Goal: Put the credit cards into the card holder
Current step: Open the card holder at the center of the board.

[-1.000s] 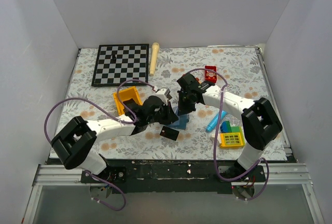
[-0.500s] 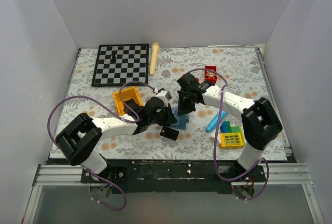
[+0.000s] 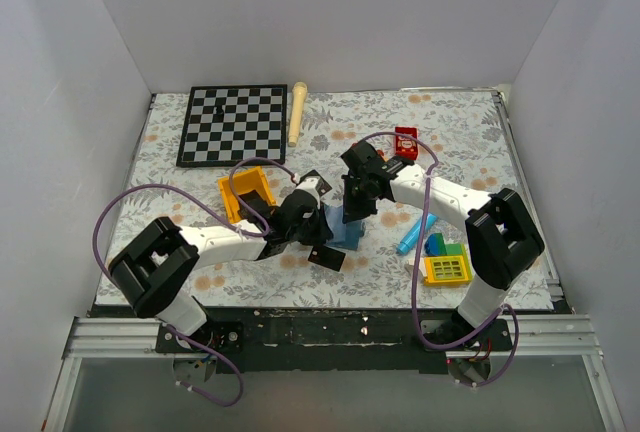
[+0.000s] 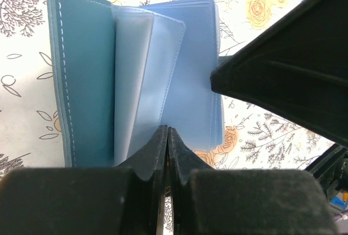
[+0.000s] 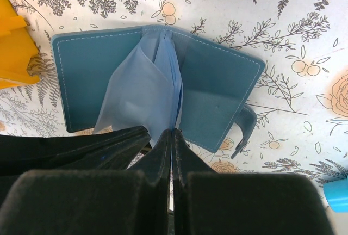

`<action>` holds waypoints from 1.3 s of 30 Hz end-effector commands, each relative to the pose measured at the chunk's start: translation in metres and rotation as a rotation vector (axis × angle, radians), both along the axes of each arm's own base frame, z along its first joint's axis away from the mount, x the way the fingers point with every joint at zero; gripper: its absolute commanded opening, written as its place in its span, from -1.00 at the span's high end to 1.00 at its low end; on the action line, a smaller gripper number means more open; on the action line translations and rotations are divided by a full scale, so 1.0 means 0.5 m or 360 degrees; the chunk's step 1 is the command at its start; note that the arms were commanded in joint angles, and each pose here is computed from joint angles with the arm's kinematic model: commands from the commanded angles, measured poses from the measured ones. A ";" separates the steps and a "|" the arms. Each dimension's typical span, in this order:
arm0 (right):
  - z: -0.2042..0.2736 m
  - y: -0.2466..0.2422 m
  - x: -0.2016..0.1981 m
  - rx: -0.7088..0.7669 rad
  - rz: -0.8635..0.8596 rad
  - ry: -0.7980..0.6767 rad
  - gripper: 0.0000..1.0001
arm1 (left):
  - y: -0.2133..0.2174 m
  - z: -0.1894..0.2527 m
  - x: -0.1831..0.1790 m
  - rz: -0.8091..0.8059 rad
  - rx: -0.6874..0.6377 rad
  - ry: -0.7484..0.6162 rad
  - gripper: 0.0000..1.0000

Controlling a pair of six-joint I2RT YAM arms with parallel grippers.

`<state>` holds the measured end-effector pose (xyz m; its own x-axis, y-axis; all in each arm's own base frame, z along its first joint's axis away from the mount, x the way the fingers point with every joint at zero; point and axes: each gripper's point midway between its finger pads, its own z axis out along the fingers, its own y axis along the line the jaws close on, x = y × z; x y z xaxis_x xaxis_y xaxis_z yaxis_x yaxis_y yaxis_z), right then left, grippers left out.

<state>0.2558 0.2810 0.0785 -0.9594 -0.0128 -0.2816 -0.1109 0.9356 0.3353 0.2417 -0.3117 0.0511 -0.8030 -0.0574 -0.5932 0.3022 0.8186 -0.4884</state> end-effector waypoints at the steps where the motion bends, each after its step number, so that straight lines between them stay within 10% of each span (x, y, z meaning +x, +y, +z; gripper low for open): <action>1: 0.014 0.002 0.007 0.0024 0.0002 -0.0035 0.97 | 0.020 -0.001 0.016 0.0087 0.0049 -0.0019 1.00; 27: 0.002 -0.009 0.001 0.0009 0.0002 -0.0020 0.97 | 0.068 -0.040 0.073 0.0264 0.0219 0.0003 1.00; 39: 0.042 -0.035 0.031 -0.0088 -0.0028 -0.0141 0.11 | 0.066 -0.060 0.061 0.0226 0.0231 0.0053 1.00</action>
<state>0.2579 0.2693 0.0721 -0.9578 -0.0202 -0.2869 -0.1088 0.9489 0.2964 0.2694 -0.2816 0.0234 -0.8105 -0.1007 -0.5770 0.1649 0.9060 -0.3898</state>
